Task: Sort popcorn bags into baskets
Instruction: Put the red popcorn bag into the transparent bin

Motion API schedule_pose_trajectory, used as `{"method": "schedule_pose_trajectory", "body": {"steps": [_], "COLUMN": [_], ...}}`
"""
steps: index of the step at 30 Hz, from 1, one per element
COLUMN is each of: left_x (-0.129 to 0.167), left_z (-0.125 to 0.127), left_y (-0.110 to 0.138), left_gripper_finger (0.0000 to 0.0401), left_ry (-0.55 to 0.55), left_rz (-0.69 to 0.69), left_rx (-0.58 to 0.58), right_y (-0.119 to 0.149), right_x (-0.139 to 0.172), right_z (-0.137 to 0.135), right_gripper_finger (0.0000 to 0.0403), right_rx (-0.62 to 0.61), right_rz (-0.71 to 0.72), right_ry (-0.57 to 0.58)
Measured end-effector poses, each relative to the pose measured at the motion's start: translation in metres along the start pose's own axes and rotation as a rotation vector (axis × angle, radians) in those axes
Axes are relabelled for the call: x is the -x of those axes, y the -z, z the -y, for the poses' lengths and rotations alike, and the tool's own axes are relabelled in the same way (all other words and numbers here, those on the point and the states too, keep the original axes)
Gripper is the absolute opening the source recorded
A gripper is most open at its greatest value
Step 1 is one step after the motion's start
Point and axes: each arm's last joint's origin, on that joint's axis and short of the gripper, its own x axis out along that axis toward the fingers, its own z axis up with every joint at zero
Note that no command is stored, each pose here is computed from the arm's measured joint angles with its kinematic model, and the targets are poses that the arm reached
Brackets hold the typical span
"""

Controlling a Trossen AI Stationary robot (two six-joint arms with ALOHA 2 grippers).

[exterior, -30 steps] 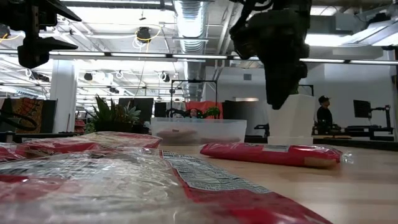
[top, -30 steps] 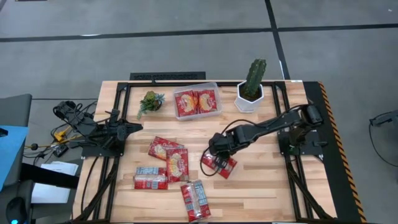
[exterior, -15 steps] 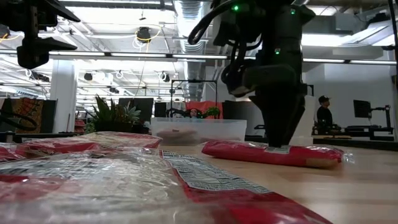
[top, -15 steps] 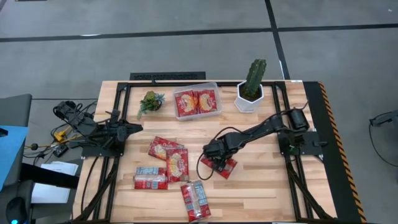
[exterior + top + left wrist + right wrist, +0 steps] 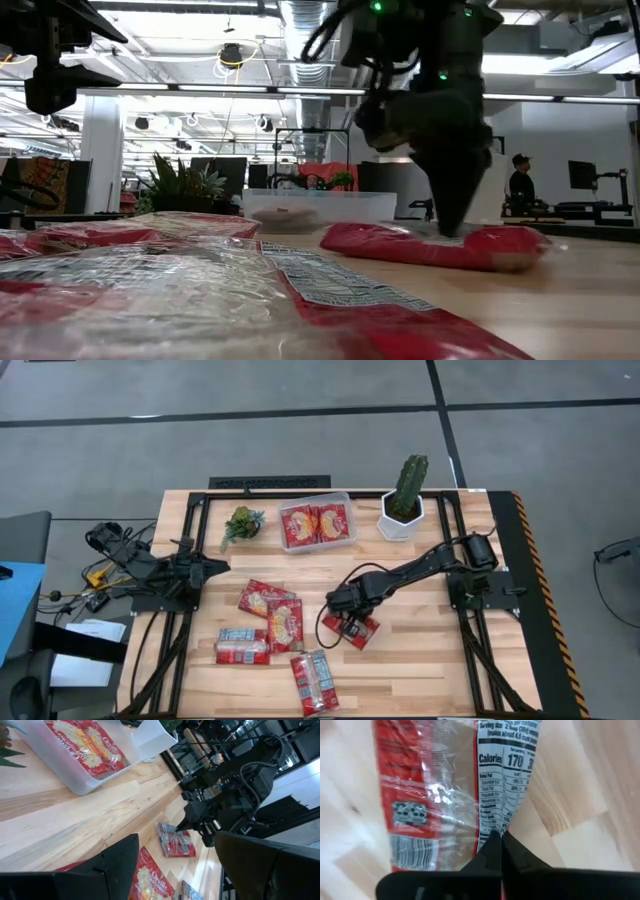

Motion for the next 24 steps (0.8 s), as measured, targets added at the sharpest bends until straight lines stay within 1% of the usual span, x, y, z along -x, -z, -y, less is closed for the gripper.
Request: {"method": "schedule_pose_trajectory", "body": {"steps": [4,8,12,17,20,24], "left_x": [0.0,0.0,0.0,0.0,0.0,0.0], "left_z": [0.0,0.0,0.0,0.0,0.0,0.0], "left_y": [0.0,0.0,0.0,0.0,0.0,0.0], "left_gripper_finger": [0.0249,0.0249,0.0249,0.0249,0.0249,0.0249], "left_ry": [-0.001,-0.001,-0.003,-0.004,-0.004,-0.004], "left_rz": [0.0,0.0,-0.001,0.001,0.001,0.001], "left_rx": [-0.001,-0.002,-0.004,-0.006,-0.006,-0.002], "right_y": [-0.013,-0.029,-0.049,-0.084,-0.106,-0.128], "right_x": [0.037,0.072,0.112,0.147,0.156,0.143], "right_z": [0.006,0.025,0.056,0.108,0.14,0.178], "right_gripper_finger": [0.0004,0.0004,0.0003,0.0002,0.0001,0.0001], "right_rx": [-0.014,-0.064,-0.132,-0.248,-0.313,-0.408], "right_rz": [0.081,0.175,0.322,0.481,0.548,0.538], "right_ry": [-0.063,-0.103,-0.123,-0.093,-0.054,-0.006]}}
